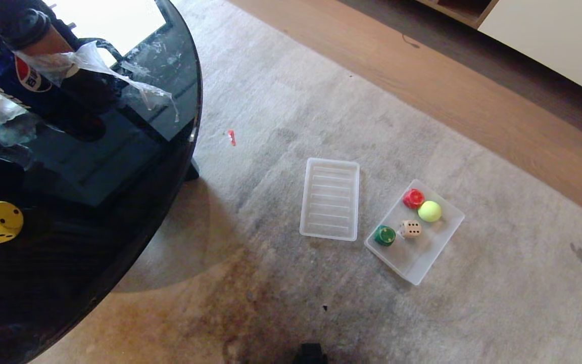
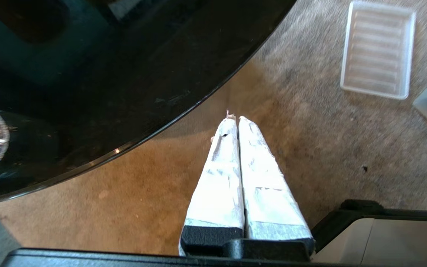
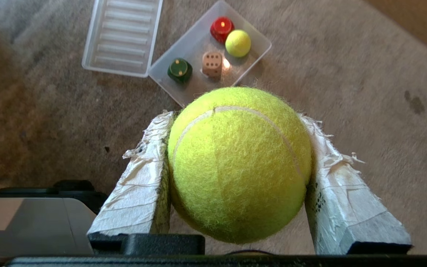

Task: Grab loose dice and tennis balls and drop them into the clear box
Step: Put the ball in the box

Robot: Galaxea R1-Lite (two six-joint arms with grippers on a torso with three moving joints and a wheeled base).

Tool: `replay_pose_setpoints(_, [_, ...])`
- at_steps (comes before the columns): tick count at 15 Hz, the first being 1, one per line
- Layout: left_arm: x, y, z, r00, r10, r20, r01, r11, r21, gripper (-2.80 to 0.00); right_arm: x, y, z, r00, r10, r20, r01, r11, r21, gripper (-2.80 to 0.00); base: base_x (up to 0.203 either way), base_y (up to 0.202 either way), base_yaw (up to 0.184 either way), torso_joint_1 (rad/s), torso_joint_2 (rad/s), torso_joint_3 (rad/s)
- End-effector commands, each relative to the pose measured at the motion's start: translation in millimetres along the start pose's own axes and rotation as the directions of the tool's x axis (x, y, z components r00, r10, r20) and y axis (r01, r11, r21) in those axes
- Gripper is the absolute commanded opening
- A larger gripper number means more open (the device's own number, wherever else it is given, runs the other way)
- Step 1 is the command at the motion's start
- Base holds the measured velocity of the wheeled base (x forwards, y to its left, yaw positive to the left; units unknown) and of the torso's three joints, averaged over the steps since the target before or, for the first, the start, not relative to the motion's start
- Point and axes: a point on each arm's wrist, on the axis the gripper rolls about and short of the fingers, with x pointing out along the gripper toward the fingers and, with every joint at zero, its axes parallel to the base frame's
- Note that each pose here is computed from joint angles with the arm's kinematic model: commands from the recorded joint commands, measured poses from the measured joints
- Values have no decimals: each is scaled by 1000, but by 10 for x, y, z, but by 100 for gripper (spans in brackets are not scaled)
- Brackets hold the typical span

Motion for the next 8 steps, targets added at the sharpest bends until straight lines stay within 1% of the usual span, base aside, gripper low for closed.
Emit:
replay_pose_setpoints(1, [1, 0, -5, 1000, 1, -2, -1, 1000, 0, -280, 0, 0, 0, 1000, 0, 1, 0, 1000, 0, -280, 0, 0, 0, 2, 2, -194])
replay_pose_setpoints(8, [1, 0, -5, 1000, 1, -2, -1, 1000, 0, -280, 0, 0, 0, 1000, 0, 1, 0, 1000, 1, -280, 0, 0, 0, 3, 3, -198])
